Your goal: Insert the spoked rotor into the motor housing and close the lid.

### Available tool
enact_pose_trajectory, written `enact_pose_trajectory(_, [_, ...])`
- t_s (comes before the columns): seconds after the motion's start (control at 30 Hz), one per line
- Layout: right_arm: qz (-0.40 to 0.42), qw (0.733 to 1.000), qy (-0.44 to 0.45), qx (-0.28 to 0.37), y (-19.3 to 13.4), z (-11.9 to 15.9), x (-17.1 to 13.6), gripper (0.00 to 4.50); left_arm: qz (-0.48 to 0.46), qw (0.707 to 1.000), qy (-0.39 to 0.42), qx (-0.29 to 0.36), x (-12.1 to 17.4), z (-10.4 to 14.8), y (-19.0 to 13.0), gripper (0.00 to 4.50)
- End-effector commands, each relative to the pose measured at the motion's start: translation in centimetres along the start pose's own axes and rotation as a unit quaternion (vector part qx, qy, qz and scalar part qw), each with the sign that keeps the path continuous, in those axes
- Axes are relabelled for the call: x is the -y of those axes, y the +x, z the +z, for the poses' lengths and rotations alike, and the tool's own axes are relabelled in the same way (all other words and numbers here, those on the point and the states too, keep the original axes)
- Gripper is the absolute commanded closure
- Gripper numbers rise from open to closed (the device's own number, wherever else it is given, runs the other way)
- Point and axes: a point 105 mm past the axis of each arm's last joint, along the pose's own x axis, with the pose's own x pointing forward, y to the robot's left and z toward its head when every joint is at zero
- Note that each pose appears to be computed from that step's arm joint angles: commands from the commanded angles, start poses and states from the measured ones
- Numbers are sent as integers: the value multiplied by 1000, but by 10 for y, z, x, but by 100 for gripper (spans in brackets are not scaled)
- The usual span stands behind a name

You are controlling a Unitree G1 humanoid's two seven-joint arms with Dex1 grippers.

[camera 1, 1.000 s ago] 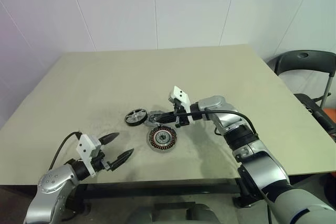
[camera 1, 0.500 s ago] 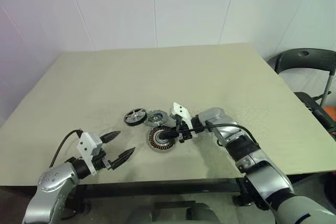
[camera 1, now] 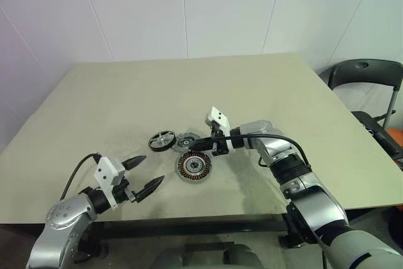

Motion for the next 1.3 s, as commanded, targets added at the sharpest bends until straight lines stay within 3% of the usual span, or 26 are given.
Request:
enact_pose_trajectory(0.03, [18, 999, -12, 36, 0, 21, -7, 448, -2, 1000, 11, 13, -1, 10, -1, 0])
enact_pose_trajectory(0.23, [21, 999, -15, 37, 3, 25, -9, 448, 4, 1000, 13, 12, -10, 11, -5, 0])
enact_pose_trajectory(0.4, [13, 999, -43, -27, 3, -3, -6, 448, 6, 1000, 13, 11, -14, 9, -9, 0])
enact_pose_trajectory(0.57, [23, 999, -26, 37, -2, 20, -10, 448, 4, 1000, 13, 10, -11, 6, -10, 0])
enact_pose_trajectory(0.73, [33, 998, -18, 53, -5, 25, -13, 448, 2, 1000, 13, 11, -8, 6, -7, 0])
enact_pose_trajectory(0.93, [35, 999, -15, 5, 0, 1, -16, 448, 3, 1000, 9, 11, -5, 3, -8, 0])
enact_pose_trajectory(1.1, [12, 993, -33, -112, 5, -50, -8, 448, 5, 1000, 7, 9, -9, -1, -10, 0])
enact_pose_trajectory(1.3, [3, 999, -29, -28, 7, -7, -4, 448, 6, 1000, 8, 8, -12, -5, -13, 0])
